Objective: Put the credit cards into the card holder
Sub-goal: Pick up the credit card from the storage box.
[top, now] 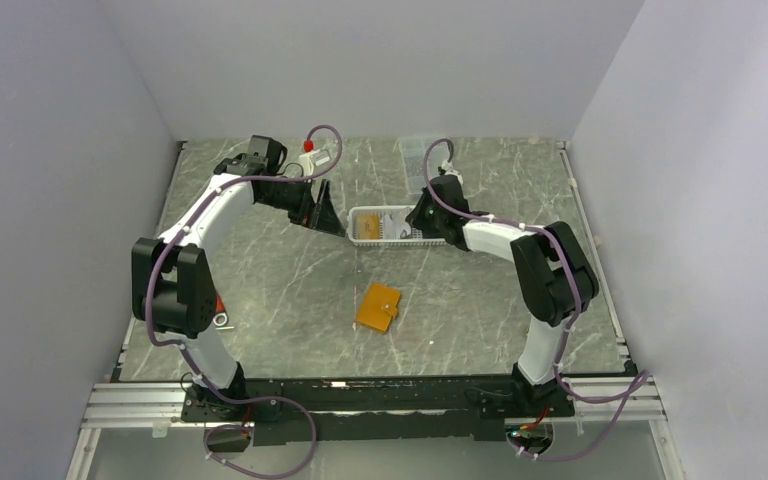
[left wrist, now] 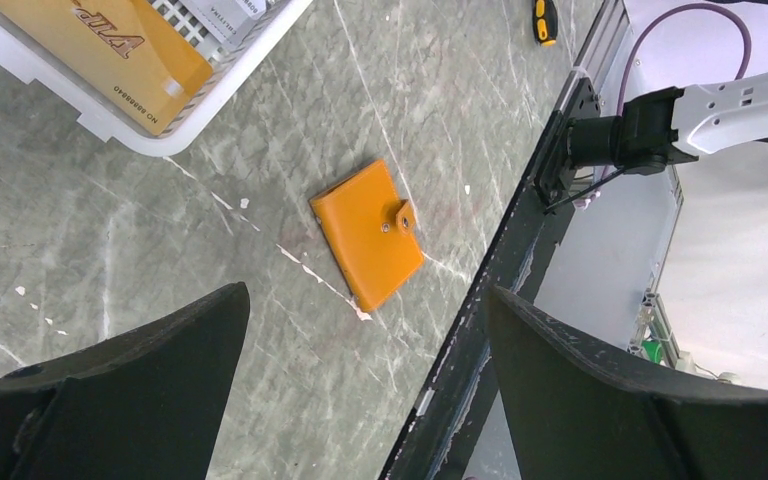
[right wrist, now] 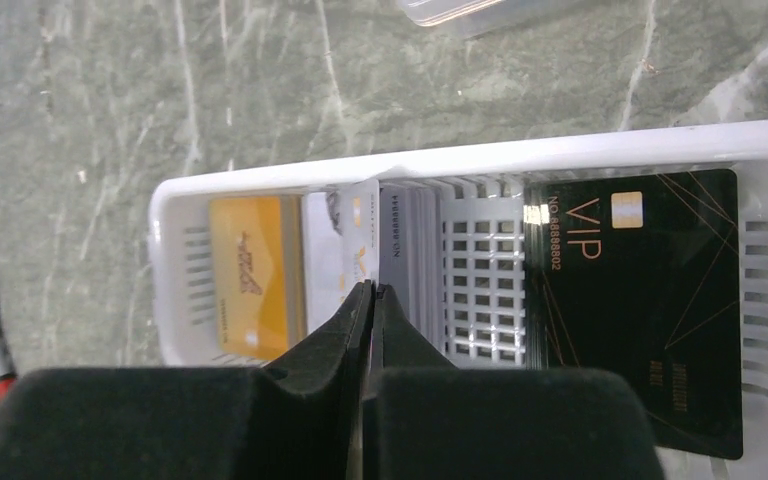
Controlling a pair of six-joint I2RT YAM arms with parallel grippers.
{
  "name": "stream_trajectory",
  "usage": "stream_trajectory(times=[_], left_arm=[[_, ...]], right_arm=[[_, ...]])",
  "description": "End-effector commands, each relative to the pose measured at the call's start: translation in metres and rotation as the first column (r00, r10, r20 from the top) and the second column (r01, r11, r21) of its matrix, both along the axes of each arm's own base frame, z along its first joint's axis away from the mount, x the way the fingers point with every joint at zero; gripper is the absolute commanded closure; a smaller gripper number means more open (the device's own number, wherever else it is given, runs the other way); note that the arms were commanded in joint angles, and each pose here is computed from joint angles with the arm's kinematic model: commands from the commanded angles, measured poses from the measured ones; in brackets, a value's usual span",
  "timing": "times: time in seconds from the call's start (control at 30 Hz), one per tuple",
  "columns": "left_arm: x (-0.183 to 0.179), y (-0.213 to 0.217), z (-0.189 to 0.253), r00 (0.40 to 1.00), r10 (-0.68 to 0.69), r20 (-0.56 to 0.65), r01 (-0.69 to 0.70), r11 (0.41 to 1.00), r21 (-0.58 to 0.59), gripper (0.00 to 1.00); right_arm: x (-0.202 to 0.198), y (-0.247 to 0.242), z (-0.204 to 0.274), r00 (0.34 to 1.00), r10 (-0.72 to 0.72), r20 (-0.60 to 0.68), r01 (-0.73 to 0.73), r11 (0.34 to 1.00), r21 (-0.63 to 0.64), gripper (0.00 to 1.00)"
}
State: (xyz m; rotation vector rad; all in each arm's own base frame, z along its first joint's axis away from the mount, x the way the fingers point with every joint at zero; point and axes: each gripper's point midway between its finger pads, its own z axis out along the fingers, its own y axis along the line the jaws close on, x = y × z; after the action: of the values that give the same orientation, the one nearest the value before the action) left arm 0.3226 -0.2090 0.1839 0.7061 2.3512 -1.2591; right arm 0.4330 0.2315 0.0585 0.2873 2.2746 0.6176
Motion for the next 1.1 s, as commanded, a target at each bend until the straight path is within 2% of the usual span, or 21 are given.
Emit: stream_trajectory(times=[0.0, 0.23, 0.47, 0.73, 0.8, 0.9, 1.0, 1.07], left_arm=[[0.001, -0.002, 0.011, 1.0, -0.005, 0.019, 0.006, 1.0, -0.029, 0.07], [0.005, -0.007, 0.013, 1.0, 0.001, 0.021, 0.001, 0.998, -0.066, 0.06], [0.015, -0.015, 0.003, 0.998, 0.067, -0.011, -0.068, 0.989, -0.129, 0.01], [0.032, -0.032, 0.01, 0.991, 0.131, -0.004, -0.128, 0.961, -0.245, 0.01], [0.039, -0.039, 0.01, 0.991, 0.136, -0.005, -0.132, 0.954, -0.271, 0.06], [0.055, -0.053, 0.008, 0.991, 0.131, -0.014, -0.129, 0.945, -0.3, 0.19], [0.065, -0.068, 0.011, 0.993, 0.112, -0.024, -0.114, 0.934, -0.338, 0.3], [0.064, -0.075, 0.018, 0.995, 0.095, -0.024, -0.097, 0.918, -0.384, 0.33]], right_arm=[[0.002, -0.009, 0.023, 0.999, -0.019, 0.048, 0.016, 0.998, 0.058, 1.0], [0.001, 0.005, 0.063, 0.988, 0.065, 0.141, -0.087, 0.983, 0.16, 1.0], [-0.003, 0.01, 0.086, 0.974, 0.112, 0.195, -0.153, 0.966, 0.211, 1.0], [-0.03, 0.019, 0.139, 0.927, 0.193, 0.32, -0.316, 0.863, 0.395, 1.0], [-0.033, 0.02, 0.145, 0.922, 0.202, 0.33, -0.331, 0.854, 0.401, 1.0], [-0.036, 0.016, 0.145, 0.927, 0.188, 0.324, -0.319, 0.85, 0.419, 1.0], [-0.048, 0.021, 0.157, 0.905, 0.232, 0.356, -0.39, 0.784, 0.483, 1.0], [-0.056, 0.025, 0.165, 0.889, 0.257, 0.379, -0.432, 0.747, 0.505, 1.0]])
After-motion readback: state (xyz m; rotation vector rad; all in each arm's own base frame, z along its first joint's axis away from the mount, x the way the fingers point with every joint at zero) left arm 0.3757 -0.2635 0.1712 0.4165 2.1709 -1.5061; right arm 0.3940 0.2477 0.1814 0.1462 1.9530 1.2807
